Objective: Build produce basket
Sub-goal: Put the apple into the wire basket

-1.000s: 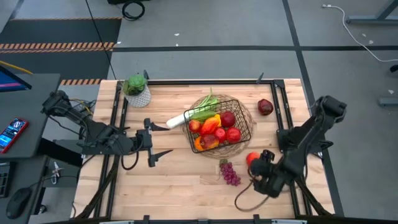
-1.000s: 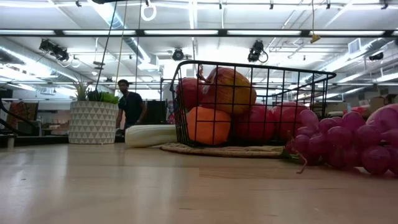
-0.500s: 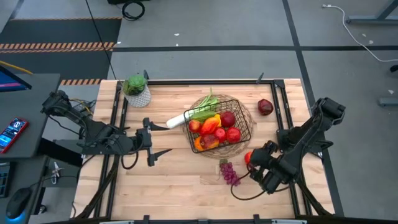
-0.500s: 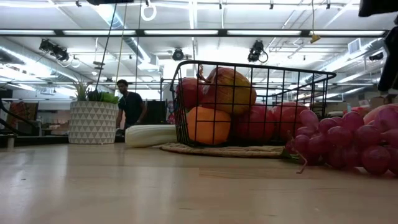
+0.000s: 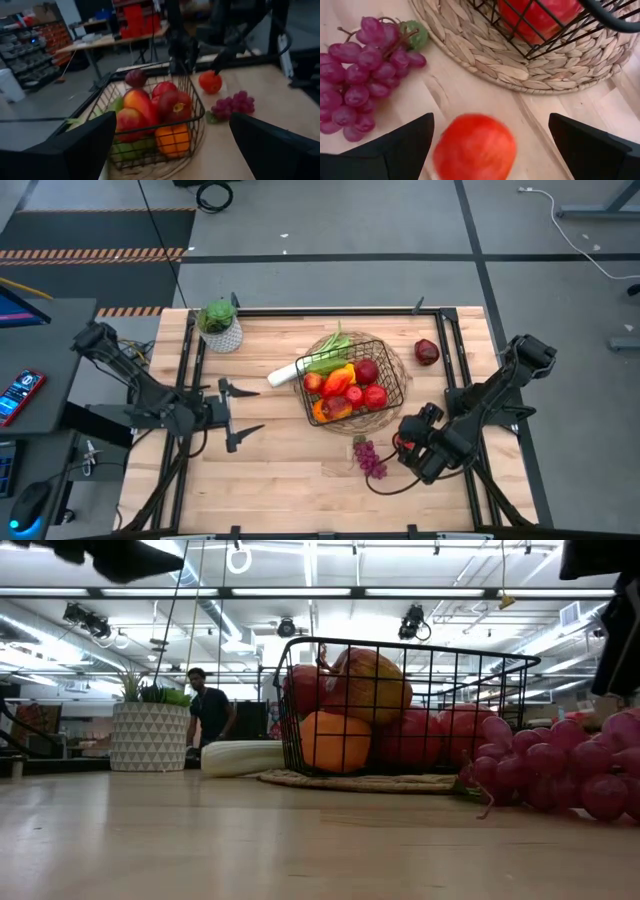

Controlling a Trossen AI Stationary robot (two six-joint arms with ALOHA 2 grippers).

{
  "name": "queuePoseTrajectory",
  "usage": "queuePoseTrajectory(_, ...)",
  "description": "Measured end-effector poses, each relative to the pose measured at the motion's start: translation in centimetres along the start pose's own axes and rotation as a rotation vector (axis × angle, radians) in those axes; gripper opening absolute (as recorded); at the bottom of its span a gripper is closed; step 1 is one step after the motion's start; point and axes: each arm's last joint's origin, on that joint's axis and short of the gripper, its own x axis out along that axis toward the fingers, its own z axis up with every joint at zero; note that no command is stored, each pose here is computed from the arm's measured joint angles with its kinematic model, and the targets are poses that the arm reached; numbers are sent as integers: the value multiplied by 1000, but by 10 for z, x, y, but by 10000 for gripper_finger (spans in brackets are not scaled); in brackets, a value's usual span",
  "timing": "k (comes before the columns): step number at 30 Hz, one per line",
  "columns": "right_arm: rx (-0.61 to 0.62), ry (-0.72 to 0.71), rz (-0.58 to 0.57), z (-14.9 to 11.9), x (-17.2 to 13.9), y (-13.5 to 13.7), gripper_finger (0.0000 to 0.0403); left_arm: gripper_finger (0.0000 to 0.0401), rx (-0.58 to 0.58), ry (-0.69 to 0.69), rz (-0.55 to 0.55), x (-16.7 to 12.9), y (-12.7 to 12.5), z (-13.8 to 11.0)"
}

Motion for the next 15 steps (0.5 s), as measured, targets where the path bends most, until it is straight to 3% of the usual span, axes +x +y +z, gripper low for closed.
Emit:
queuePoseTrajectory(9, -1, 11, 36, -10, 16, 0, 400, 396, -142, -242, -19, -20, 16, -49)
queuePoseTrajectory(15, 18, 45, 13, -14, 23, -5, 400, 396, -172, -250, -10, -27, 26, -69)
